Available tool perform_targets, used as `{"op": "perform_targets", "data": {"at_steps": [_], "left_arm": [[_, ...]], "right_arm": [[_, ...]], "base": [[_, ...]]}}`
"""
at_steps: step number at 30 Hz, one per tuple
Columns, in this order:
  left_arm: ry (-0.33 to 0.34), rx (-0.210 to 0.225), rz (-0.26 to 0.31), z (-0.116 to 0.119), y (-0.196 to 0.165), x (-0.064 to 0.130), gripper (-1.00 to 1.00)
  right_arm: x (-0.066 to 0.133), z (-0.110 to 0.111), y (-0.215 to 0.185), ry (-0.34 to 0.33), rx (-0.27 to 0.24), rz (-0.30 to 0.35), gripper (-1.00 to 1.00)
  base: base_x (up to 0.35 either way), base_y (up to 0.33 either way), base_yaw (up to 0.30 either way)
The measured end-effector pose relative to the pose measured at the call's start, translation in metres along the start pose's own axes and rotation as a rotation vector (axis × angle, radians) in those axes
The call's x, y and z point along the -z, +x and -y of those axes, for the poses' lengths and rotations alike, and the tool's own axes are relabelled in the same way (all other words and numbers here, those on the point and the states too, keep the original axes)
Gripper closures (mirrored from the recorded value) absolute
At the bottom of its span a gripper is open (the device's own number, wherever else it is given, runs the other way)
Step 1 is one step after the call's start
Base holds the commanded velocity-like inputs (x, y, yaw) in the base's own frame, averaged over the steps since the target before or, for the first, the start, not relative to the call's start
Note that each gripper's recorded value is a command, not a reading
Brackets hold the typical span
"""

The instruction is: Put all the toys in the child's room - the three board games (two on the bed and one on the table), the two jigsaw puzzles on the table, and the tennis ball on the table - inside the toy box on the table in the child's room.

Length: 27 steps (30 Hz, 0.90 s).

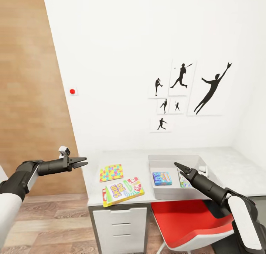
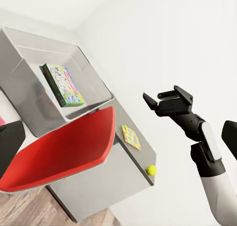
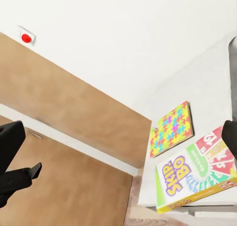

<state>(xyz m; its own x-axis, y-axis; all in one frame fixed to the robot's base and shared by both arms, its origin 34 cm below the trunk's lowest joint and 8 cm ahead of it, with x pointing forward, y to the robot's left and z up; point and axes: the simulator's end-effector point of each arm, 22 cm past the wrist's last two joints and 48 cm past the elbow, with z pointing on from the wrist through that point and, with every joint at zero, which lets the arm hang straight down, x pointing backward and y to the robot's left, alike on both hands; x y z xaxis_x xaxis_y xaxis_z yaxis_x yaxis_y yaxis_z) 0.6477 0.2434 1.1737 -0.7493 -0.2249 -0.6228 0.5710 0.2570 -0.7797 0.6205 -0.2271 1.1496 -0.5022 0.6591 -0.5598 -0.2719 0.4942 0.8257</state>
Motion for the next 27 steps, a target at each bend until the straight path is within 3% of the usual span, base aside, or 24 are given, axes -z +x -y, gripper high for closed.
{"op": "perform_targets", "data": {"at_steps": [27], "left_arm": [[-0.001,0.000,0.000,0.0000,-0.0001,0.0008,-1.00]], "right_arm": [[-0.0004,0.0003,0.0001,0.003,0.003,0.001,-1.00]], "base": [[-0.010,0.268,0.000]]}}
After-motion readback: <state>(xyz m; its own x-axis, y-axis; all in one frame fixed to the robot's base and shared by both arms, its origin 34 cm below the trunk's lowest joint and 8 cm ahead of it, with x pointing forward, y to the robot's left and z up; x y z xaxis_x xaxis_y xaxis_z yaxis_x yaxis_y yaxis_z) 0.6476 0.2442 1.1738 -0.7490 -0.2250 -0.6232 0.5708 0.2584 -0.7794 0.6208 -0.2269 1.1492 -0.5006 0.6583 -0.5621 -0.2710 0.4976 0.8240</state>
